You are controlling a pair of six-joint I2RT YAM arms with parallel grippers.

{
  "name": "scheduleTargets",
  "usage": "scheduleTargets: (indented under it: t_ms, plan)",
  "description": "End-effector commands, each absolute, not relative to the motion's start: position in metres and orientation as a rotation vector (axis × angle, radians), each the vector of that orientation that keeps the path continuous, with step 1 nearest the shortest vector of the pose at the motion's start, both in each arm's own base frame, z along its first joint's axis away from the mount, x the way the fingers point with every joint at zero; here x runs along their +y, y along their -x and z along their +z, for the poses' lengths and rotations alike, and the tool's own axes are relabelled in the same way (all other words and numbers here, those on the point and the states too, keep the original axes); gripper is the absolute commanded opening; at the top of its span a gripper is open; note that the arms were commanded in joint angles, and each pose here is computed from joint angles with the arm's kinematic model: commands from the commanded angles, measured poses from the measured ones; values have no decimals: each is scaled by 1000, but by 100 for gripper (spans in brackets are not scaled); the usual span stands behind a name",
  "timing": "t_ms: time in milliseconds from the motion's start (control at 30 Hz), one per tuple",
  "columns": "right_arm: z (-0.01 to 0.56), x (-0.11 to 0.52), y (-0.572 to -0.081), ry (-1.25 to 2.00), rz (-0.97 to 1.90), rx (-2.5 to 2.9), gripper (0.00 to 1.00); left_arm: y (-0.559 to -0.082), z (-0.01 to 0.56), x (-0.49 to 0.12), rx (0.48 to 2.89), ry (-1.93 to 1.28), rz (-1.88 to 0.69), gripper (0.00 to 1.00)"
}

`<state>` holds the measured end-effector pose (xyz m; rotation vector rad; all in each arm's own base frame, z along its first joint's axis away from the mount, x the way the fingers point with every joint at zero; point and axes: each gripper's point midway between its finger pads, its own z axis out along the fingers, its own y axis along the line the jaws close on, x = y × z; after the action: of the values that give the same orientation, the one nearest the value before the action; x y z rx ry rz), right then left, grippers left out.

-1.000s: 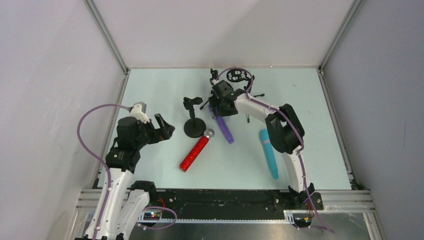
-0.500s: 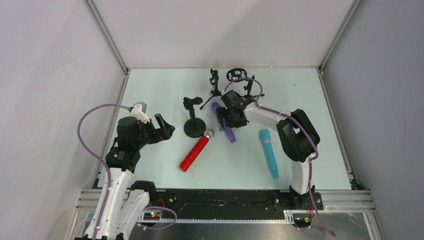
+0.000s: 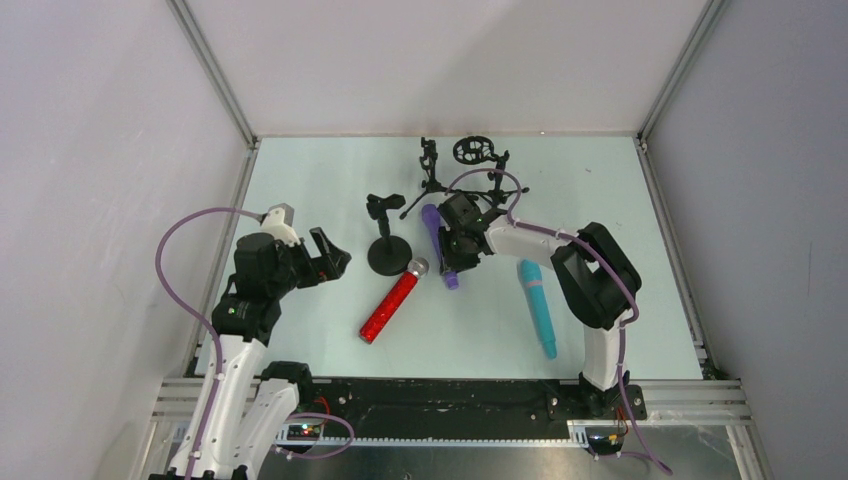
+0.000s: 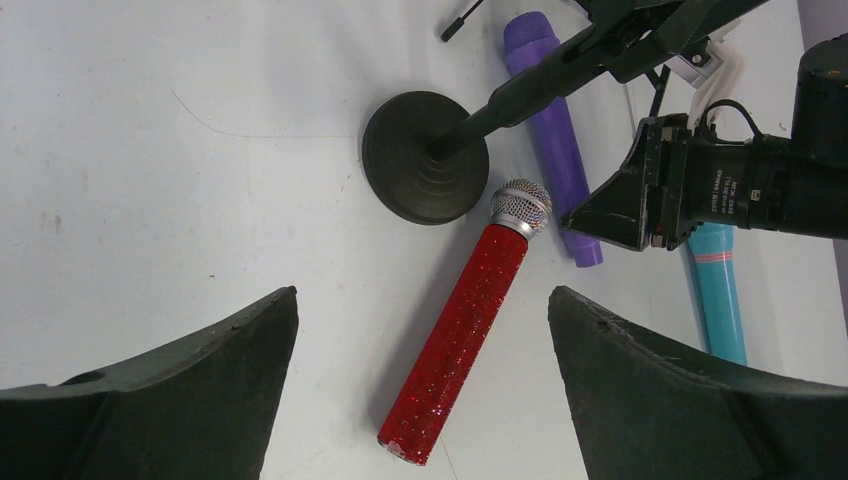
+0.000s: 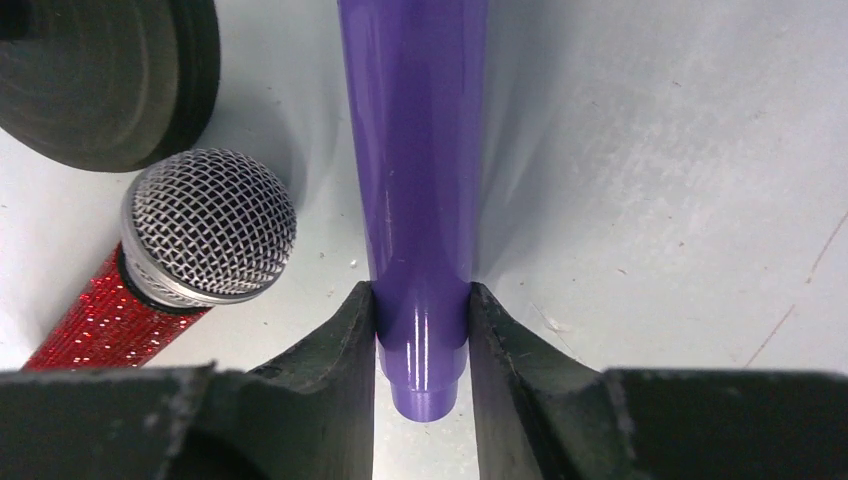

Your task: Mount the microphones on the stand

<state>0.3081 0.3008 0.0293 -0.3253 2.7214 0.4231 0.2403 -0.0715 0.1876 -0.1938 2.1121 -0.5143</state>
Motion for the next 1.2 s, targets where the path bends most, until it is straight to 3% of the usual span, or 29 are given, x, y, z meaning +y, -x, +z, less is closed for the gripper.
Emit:
scheduleTargets:
  t_ms: [0, 267, 467, 533, 633, 767, 900, 1167]
  plan:
    - [41, 315, -319, 245, 522, 2676, 22, -240, 188, -73, 2107, 170, -519, 98]
    - [44, 326, -333, 159, 566, 2657, 22, -240, 189, -73, 2107, 170, -521, 98]
    - [49, 331, -339, 163, 560, 2636, 29, -240, 188, -73, 2108, 171, -521, 98]
    - [52, 328, -341, 162, 533, 2625, 37, -240, 188, -74, 2108, 169, -521, 98]
    - [58, 324, -341, 176, 503, 2606, 60, -240, 188, -73, 2107, 171, -519, 98]
    - [71, 321, -346, 199, 452, 2551, 82, -240, 188, -74, 2109, 168, -522, 98]
    - [86, 320, -348, 216, 458, 2512, 88, -240, 187, -73, 2110, 170, -519, 98]
    - [120, 317, -339, 257, 478, 2435, 91, -240, 188, -73, 2109, 171, -517, 98]
